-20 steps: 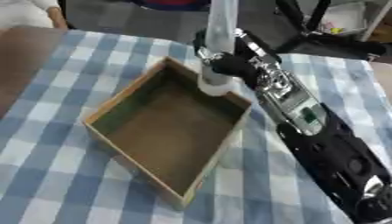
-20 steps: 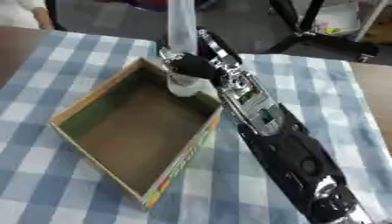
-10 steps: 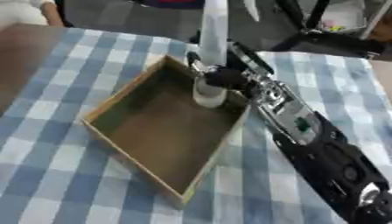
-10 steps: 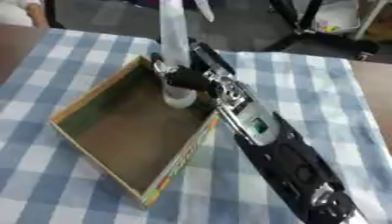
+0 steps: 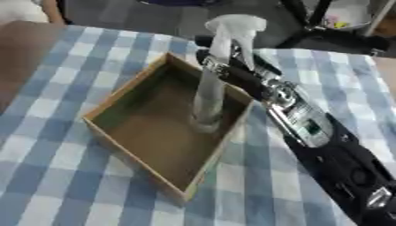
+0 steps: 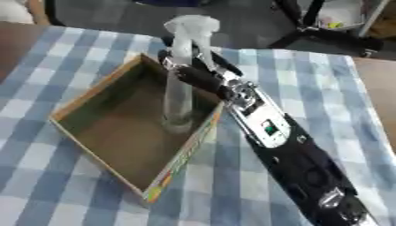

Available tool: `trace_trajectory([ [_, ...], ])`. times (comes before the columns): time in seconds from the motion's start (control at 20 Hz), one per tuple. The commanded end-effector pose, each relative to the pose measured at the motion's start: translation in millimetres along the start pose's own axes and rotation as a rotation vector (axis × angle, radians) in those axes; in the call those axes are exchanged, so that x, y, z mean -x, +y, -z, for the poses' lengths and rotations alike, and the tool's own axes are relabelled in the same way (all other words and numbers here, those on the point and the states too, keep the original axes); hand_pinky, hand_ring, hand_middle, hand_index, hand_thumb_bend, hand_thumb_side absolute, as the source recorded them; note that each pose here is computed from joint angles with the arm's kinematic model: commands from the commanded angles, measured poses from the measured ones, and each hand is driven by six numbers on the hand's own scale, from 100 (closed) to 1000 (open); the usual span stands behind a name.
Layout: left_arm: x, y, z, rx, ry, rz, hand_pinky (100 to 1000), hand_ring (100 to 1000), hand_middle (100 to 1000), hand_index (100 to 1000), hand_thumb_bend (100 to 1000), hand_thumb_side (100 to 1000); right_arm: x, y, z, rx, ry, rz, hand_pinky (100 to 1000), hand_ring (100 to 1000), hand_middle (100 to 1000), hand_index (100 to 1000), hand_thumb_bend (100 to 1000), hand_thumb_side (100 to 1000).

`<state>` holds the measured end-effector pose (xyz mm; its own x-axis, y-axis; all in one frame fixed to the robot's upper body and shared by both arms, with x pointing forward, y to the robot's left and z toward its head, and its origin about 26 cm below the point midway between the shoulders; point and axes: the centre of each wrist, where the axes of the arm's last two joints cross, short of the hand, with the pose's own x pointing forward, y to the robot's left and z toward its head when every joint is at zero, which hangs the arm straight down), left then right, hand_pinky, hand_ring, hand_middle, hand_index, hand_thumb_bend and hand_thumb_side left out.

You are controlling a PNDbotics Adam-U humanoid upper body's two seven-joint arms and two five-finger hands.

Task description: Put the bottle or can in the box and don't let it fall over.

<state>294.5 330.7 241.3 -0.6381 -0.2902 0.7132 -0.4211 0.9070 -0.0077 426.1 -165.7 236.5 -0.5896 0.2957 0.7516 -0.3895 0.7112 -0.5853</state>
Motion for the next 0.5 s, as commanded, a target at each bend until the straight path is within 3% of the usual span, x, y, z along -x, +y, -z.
trace_trajectory([
  [0.05,-9.7,6.0,5.9,0.001,-0.041,0.025,1000,556,730,850,663,357,-5.6,-10.3,-2.6,-0.015,-0.013,-0.026,887,1000,1000,1000,100,723],
  [0.5,-6.3,8.5,3.7,0.008,-0.027,0.039,1000,554,730,850,664,359,2.8,-4.5,-11.6,-0.075,-0.007,-0.009,885,1000,1000,1000,100,713],
])
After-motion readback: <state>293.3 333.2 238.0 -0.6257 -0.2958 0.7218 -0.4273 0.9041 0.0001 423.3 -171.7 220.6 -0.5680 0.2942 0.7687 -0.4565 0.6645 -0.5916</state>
